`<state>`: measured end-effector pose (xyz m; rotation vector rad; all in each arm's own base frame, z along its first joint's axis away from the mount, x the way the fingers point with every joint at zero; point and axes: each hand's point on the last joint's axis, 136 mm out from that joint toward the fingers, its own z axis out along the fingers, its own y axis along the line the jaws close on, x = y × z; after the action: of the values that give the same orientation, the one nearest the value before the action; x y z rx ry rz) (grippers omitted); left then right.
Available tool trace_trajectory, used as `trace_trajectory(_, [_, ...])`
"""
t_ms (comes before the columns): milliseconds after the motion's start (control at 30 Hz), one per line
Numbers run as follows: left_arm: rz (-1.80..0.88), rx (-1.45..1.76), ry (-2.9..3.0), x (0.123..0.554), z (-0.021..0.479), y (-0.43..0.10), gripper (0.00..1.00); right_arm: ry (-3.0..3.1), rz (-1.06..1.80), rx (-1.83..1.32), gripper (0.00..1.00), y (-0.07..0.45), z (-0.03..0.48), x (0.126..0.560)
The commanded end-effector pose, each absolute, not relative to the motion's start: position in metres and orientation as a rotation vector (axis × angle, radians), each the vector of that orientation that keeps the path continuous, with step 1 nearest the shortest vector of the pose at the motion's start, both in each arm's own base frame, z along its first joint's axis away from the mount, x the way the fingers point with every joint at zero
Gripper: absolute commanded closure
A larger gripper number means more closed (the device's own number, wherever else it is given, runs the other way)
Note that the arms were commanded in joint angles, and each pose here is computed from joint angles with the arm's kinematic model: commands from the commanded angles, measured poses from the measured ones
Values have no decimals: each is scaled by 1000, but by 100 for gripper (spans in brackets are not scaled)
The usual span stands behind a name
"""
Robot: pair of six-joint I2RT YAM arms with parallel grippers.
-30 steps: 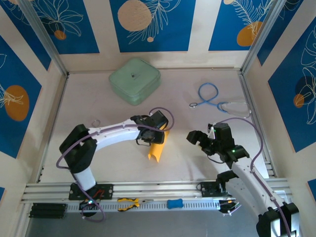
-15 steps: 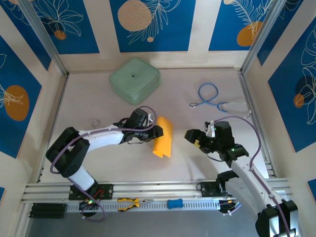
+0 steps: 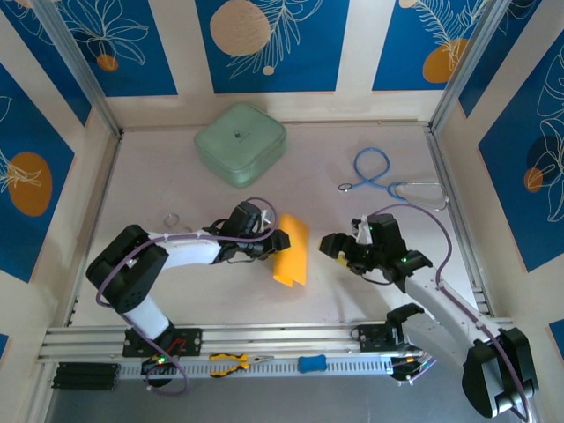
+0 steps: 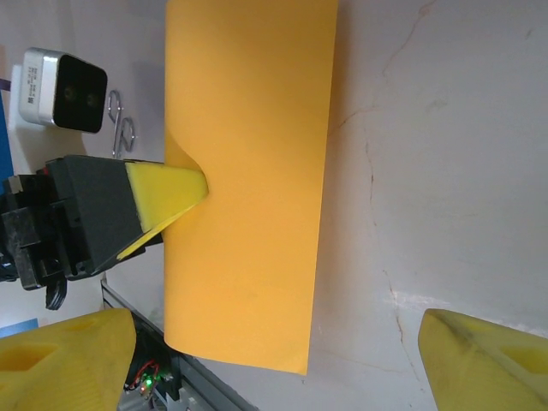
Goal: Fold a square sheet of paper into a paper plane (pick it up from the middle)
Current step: First fold the square sheet of paper in half at the center of the table.
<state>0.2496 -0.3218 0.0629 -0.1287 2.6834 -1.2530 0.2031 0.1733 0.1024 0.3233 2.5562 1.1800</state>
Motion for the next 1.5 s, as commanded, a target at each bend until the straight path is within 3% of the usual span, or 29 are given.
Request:
trace_trajectory(0, [-1147,-148,2739,248,44,-309,55,2537,1195,304,14,179,112,209])
trace_trajectory(367, [-969,-125,2828,243,25,-294,54,2585,1142,333,14,185,98,202])
trace_trajectory(1133, [-645,14,2815,248,39,-262,33,2643,1115,319,13,194,92,206])
trace_trajectory(1467, [-600,34,2808,248,40,-256,42,2655,1126,308,13,203,89,208])
